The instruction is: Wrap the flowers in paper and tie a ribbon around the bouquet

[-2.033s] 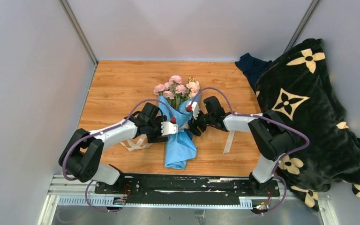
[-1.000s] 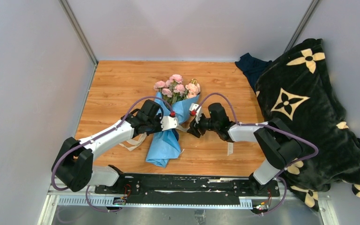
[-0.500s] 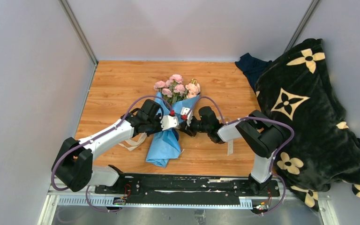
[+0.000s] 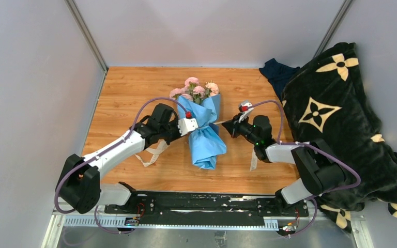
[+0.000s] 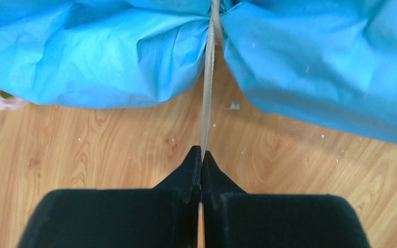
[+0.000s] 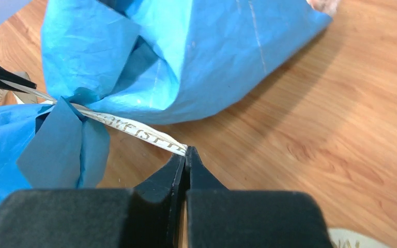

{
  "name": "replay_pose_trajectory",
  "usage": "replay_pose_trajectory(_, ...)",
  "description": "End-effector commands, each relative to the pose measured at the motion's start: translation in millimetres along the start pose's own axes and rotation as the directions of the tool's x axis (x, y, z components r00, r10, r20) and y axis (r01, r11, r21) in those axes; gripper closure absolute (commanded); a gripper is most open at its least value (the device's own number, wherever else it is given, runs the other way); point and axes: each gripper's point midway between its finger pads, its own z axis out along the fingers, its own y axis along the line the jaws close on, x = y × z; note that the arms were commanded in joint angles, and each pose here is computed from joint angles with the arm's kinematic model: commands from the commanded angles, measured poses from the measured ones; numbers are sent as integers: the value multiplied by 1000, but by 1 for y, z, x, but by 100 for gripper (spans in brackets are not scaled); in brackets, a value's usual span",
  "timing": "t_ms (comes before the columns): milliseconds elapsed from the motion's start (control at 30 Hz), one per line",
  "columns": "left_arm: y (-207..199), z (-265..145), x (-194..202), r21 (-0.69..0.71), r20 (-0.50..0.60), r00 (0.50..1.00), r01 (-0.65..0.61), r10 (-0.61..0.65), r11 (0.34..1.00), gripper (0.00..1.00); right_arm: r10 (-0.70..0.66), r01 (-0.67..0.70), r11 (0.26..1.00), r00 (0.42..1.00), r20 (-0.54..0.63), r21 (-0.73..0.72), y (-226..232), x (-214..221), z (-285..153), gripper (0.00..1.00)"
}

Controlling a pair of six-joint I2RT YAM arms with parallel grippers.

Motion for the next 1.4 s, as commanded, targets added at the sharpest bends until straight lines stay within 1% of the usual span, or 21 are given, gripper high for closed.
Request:
replay_pose_trajectory(0,-10,-8,61,-15,-166,986,16,-18,1000,100,143,-131,955,989,-28,268,-73,23,-36,100)
replay_pose_trajectory(67,-13,-8,64,-9,-165,986,22,-23,1000,100,127,-113,958,991,-36,262,-76,19,-38,100)
replay_pose_trajectory(133,-25,-12,49,41,-128,990,72,-67,997,100,84,-61,976,991,-102,211,-68,16,-34,100)
replay_pose_trajectory(233,-48,-21,-10,151,-13,986,167,-167,974,100,47,-15,991,969,-242,131,-53,17,-39,100)
replay_pose_trajectory(300,-60,-29,-41,245,43,972,215,-232,945,100,82,-44,992,938,-338,119,-46,26,-52,97)
replay_pose_trajectory(367,-73,-37,-64,348,69,956,246,-286,905,100,133,-97,989,912,-388,109,-42,24,-64,72)
replay_pose_trajectory(400,-76,-39,-69,376,65,951,256,-301,891,100,158,-132,987,901,-405,91,-38,23,-69,63)
replay_pose_trajectory(433,-78,-39,-72,389,57,949,264,-309,883,99,185,-161,983,884,-429,91,-34,24,-76,58)
replay_pose_trajectory(500,-79,-35,-72,396,42,949,270,-312,877,98,153,-124,988,874,-460,93,-34,19,-86,55)
replay_pose_trajectory(633,-85,-28,-77,420,39,949,267,-311,867,94,39,-14,998,927,-373,68,-23,-26,-90,53)
replay_pose_trajectory(700,-82,-26,-83,415,48,941,286,-334,864,93,-147,122,987,944,-297,-102,16,-45,-80,53)
replay_pose_trajectory(733,-80,-25,-87,414,56,937,292,-344,862,93,-248,198,956,939,-239,-216,45,-50,-75,53)
replay_pose_trajectory(800,-78,-24,-93,415,76,929,301,-363,858,92,-406,349,836,913,-49,-425,105,-58,-66,52)
replay_pose_trajectory(867,-78,-22,-96,415,87,920,315,-382,854,89,-420,405,734,902,104,-545,151,-64,-66,52)
replay_pose_trajectory(933,-82,-18,-94,427,88,912,328,-400,843,79,-366,376,721,920,141,-582,165,-66,-64,54)
replay_pose_trajectory(1033,-87,-12,-81,431,94,940,258,-328,865,52,-318,321,778,943,101,-540,158,-65,-54,54)
replay_pose_trajectory(1100,-77,-13,-59,363,71,984,128,-164,923,35,-314,300,789,947,67,-537,155,-59,-53,54)
replay_pose_trajectory(1200,-42,-23,-10,206,-50,996,-67,79,976,27,-342,308,798,939,32,-518,149,-57,-56,54)
replay_pose_trajectory(1267,-30,-32,22,181,-122,984,-106,129,978,26,-365,328,795,931,29,-510,147,-57,-57,54)
replay_pose_trajectory(1300,-33,-33,35,191,-153,977,-120,151,974,25,-374,336,791,927,29,-511,146,-56,-57,54)
replay_pose_trajectory(1367,-49,-32,58,264,-171,954,-197,246,944,18,-382,336,789,924,19,-515,145,-54,-55,54)
